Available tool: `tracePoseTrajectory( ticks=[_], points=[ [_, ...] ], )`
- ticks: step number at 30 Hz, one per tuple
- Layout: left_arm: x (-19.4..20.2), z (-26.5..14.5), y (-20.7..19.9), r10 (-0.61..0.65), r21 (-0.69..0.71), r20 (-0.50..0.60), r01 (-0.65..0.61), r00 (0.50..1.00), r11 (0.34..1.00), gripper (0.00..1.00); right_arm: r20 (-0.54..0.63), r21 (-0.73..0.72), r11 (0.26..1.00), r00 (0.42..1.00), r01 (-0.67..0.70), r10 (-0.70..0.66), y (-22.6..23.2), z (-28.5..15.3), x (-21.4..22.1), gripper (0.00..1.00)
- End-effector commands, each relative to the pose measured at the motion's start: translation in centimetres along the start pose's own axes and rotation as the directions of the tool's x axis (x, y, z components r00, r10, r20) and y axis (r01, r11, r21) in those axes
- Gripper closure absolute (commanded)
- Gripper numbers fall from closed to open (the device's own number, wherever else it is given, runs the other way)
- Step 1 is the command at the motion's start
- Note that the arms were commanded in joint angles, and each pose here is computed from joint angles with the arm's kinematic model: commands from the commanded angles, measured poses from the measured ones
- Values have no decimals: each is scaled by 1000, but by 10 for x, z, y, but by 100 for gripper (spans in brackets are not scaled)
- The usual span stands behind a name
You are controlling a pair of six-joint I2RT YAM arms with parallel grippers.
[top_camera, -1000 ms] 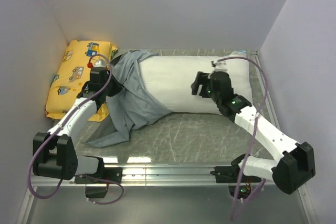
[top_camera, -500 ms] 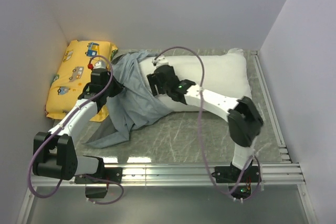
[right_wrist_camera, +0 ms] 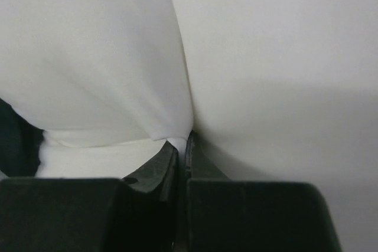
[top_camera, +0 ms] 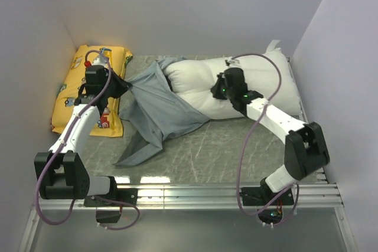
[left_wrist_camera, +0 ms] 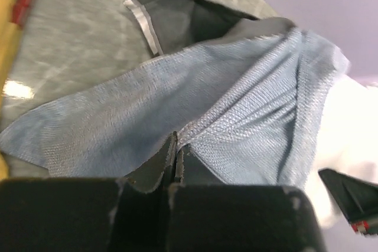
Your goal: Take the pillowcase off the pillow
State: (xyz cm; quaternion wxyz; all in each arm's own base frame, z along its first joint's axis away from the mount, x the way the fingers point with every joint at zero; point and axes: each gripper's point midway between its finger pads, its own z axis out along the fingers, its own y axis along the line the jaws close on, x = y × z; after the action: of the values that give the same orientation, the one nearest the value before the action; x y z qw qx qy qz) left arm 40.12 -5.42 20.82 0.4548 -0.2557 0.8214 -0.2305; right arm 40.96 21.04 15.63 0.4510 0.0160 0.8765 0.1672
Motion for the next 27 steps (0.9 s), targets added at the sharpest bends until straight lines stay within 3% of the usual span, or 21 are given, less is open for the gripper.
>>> tracePoseTrajectory(
  ticks=[1,6,8,11,12,15,16,21,24,27],
  points=[
    [-68,-7,24,-19,-71,170,32,985,997,99,-50,246,967,995,-70,85,-91,-28,22,100],
    [-71,-2,18,-4,-58,143,13,990,998,100,7,159,983,995,-95,95,-74,-47,4,100],
    [-67,-2,4,11,15,119,-12,993,1000,99,26,119,988,995,-101,98,-66,-53,-1,100],
    [-52,-4,-23,55,96,76,-62,996,993,74,66,53,991,991,-123,120,-52,-66,-14,100],
    [-50,-9,-30,81,101,84,-89,993,991,55,79,35,991,989,-127,124,-48,-71,-19,100],
    [-36,-24,-63,145,147,99,-159,984,976,28,105,18,992,987,-128,125,-42,-78,-28,100],
    [-37,-28,-67,155,135,116,-170,981,976,25,109,18,992,986,-128,125,-41,-80,-28,100],
    [22,-55,-117,207,230,87,-222,975,948,19,145,-5,988,977,-155,154,-31,-83,-36,100],
    [101,-62,-145,258,316,-7,-243,966,917,18,154,-1,988,976,-153,151,-22,-81,-42,100],
    [153,-58,-141,293,307,-69,-259,954,916,18,169,13,989,976,-144,140,-17,-79,-51,100]
  ],
)
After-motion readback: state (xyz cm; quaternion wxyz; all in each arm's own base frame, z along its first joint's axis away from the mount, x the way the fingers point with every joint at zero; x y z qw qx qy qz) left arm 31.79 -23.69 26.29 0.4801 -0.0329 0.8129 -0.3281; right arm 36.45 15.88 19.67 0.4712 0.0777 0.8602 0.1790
